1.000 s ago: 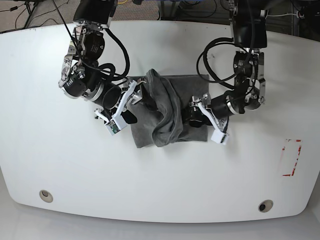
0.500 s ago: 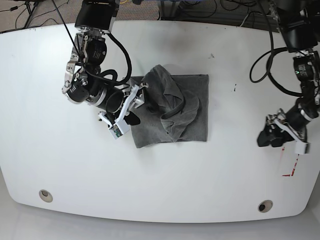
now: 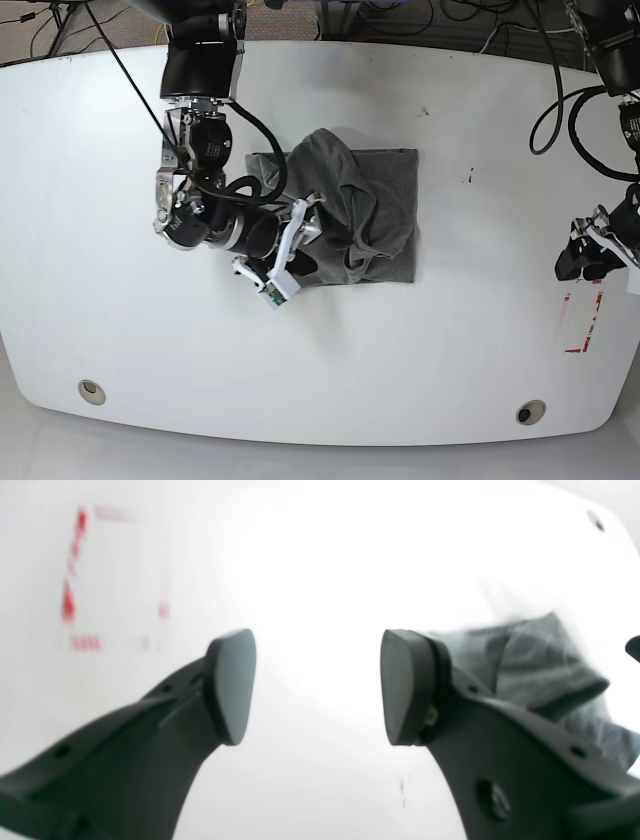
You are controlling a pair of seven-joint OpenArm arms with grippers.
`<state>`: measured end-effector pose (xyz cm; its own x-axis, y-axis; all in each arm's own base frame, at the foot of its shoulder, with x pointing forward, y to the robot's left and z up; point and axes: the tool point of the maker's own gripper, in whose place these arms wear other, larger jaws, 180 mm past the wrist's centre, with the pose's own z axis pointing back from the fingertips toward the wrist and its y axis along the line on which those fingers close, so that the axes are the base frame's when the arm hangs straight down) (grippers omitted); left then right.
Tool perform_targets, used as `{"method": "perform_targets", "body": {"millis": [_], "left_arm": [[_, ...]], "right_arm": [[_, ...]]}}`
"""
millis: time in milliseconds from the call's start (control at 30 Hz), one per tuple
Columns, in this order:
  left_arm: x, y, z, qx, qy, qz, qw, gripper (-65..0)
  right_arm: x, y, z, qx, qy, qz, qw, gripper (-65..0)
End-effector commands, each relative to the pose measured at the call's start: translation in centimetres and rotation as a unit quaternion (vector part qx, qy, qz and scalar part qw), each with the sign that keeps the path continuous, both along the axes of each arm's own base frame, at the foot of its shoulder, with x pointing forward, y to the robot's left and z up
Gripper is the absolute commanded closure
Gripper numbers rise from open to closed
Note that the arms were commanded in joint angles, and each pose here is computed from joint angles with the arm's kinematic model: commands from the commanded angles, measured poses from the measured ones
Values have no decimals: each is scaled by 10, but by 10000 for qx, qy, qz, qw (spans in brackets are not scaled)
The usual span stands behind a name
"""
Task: Layout the t-shirt on the table in an organized manner, then fold the t-shirt properly
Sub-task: 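Press and smooth the folded shirt bundle with the right gripper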
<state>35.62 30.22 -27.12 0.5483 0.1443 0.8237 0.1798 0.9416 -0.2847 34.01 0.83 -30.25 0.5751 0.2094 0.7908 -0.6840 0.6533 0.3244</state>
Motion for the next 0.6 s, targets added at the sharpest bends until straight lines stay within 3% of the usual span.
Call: {"method": "perform_targets", "body": {"millis": [0,367,567], "left_arm": [[5,6,20,54,-307,12,9995,-368],[-4,0,4,-38,-138,6,9999,-368],[-13,-1,-7,-46,11,-1,10000,-368]], "right_arm": [[2,22,20,243,-274,235,9991,-423],[-7,58,6,-119,-426,714,9965,-423],[-6,84,-1,-575,-754,1183,9884,-423]]}}
